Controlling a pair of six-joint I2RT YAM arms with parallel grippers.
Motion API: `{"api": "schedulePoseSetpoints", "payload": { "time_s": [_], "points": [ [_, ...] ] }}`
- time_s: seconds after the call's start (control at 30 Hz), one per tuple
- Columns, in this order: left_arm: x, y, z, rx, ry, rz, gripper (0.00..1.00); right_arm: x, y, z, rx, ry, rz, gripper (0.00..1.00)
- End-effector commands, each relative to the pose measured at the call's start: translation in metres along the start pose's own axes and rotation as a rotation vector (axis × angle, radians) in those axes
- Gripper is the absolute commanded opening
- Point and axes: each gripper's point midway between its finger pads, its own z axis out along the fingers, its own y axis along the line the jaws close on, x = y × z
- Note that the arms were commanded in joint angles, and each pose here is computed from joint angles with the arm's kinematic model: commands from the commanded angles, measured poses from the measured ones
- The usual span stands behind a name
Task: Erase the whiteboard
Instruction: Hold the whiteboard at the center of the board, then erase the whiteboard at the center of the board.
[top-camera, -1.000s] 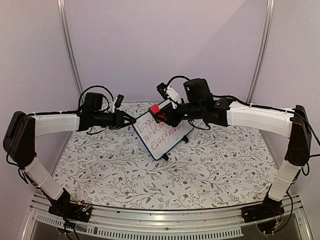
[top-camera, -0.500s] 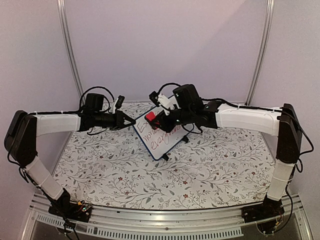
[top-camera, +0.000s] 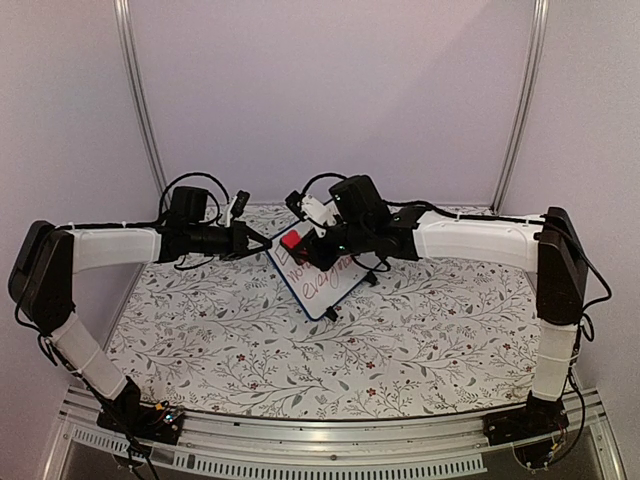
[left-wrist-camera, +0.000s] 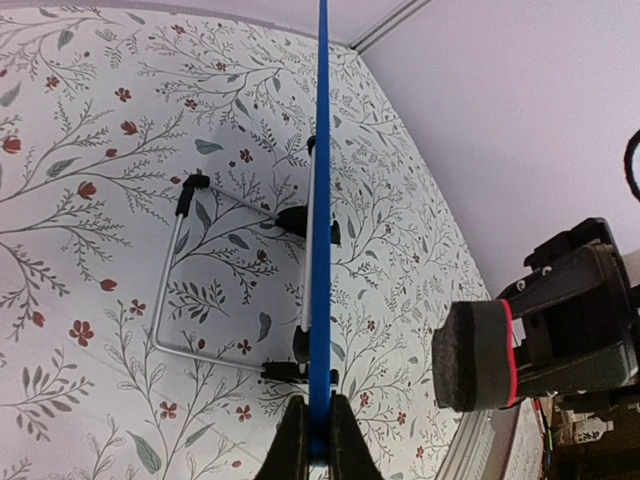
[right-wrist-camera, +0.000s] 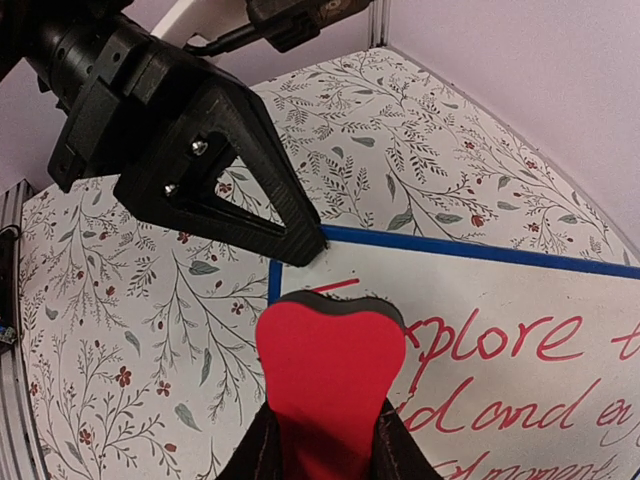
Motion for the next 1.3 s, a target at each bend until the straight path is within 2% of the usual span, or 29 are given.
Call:
{"api": "schedulePoseSetpoints", "payload": {
  "time_s": [0.0, 0.37, 1.27],
  "points": [
    [0.001, -0.001, 0.002, 0.009, -0.001, 0.004, 0.00, 0.000, -0.001, 0.011, 0.015, 0.017, -0.011, 0.24],
    [0.002, -0.003, 0.003, 0.012, 0.002, 0.006, 0.00, 0.011, -0.012, 0.029, 0.066, 0.053, -0.004, 0.16],
    [0.001, -0.007, 0.001, 0.020, -0.002, 0.015, 0.00, 0.018, 0.002, 0.041, 0.081, 0.051, -0.055, 0.20]
  ]
}}
